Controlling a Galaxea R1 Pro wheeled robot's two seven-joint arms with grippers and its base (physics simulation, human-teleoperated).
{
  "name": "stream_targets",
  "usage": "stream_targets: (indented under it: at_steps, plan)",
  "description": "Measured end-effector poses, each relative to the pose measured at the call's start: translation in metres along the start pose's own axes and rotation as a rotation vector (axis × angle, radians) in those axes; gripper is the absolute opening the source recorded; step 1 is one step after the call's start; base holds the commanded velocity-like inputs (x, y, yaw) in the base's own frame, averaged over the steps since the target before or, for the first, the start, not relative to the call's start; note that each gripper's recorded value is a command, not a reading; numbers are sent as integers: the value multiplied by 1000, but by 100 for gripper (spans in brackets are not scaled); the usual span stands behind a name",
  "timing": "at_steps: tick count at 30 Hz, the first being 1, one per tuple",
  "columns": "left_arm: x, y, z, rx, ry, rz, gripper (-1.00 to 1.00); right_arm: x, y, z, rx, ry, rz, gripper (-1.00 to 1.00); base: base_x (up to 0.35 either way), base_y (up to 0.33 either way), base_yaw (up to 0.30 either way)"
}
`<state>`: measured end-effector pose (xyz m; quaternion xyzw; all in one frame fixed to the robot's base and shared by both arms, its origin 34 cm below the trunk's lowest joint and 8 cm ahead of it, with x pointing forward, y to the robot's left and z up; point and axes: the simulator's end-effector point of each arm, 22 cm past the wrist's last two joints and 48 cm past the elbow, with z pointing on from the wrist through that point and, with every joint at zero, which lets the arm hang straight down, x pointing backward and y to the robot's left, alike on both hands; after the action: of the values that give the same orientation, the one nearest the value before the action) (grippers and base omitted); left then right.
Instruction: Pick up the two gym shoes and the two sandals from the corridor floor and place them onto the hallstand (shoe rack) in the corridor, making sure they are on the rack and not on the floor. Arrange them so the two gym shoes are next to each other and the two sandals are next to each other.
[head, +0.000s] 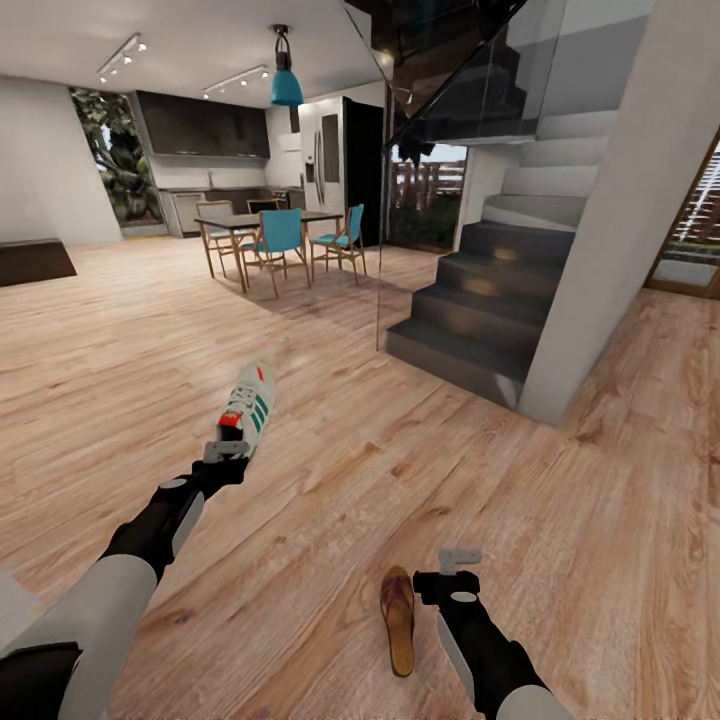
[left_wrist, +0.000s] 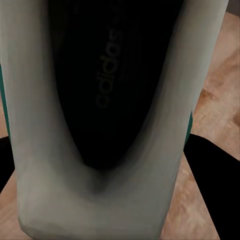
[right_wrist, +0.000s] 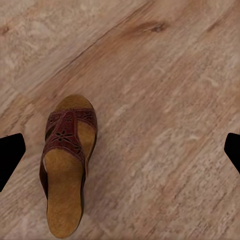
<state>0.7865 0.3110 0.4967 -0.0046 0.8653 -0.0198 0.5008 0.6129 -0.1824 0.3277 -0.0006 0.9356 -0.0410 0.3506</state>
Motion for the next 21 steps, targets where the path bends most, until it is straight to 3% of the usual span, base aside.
stream_targets:
  at_steps: [11, 21]
  plan:
    - [32, -9, 13, 16, 12, -7, -100, 31, 3, 18, -2, 18, -1, 100, 0, 0, 28]
    - [70, -7, 29, 14, 70, -10, -100, 60, 5, 32, -4, 74, -6, 100, 0, 0, 94]
